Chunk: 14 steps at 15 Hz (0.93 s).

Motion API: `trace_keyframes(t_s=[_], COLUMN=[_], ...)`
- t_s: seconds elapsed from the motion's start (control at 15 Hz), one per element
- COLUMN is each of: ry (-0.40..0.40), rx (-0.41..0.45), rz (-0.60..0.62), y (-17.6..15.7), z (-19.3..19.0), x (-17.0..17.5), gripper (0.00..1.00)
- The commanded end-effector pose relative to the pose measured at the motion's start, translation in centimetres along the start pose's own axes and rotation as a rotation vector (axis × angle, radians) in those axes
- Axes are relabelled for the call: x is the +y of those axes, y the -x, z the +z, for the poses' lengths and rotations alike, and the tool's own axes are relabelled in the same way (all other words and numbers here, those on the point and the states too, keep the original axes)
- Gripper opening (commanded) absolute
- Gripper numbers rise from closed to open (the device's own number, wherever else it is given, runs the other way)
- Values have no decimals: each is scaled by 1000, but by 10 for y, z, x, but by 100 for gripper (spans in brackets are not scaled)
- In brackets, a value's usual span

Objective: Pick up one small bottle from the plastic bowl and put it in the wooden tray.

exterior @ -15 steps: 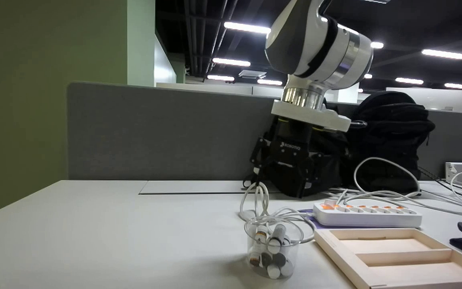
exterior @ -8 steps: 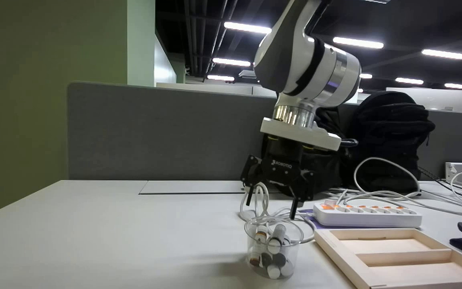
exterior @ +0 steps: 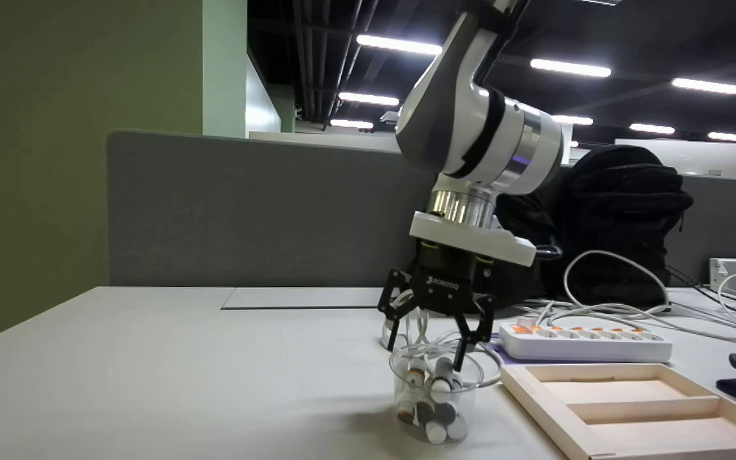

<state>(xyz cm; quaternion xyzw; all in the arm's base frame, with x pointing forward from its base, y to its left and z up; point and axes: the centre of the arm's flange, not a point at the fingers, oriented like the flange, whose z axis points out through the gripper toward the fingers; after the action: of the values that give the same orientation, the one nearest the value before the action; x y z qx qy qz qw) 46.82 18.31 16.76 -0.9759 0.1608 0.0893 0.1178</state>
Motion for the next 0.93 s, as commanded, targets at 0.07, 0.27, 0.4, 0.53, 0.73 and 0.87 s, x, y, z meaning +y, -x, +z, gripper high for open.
trace_keyframes(t_s=[0.07, 0.27, 0.4, 0.53, 0.73, 0.87], ry=[-16, -19, -21, -24, -31, -47], rx=[-1, -2, -5, -13, -47, -78], rz=[-8, -16, -18, -22, -75, -131], y=[-6, -5, -6, -7, -5, -1], z=[9, 8, 8, 7, 1, -7], x=[-8, -13, -14, -13, -12, -10], gripper=[56, 35, 21, 7, 47, 60])
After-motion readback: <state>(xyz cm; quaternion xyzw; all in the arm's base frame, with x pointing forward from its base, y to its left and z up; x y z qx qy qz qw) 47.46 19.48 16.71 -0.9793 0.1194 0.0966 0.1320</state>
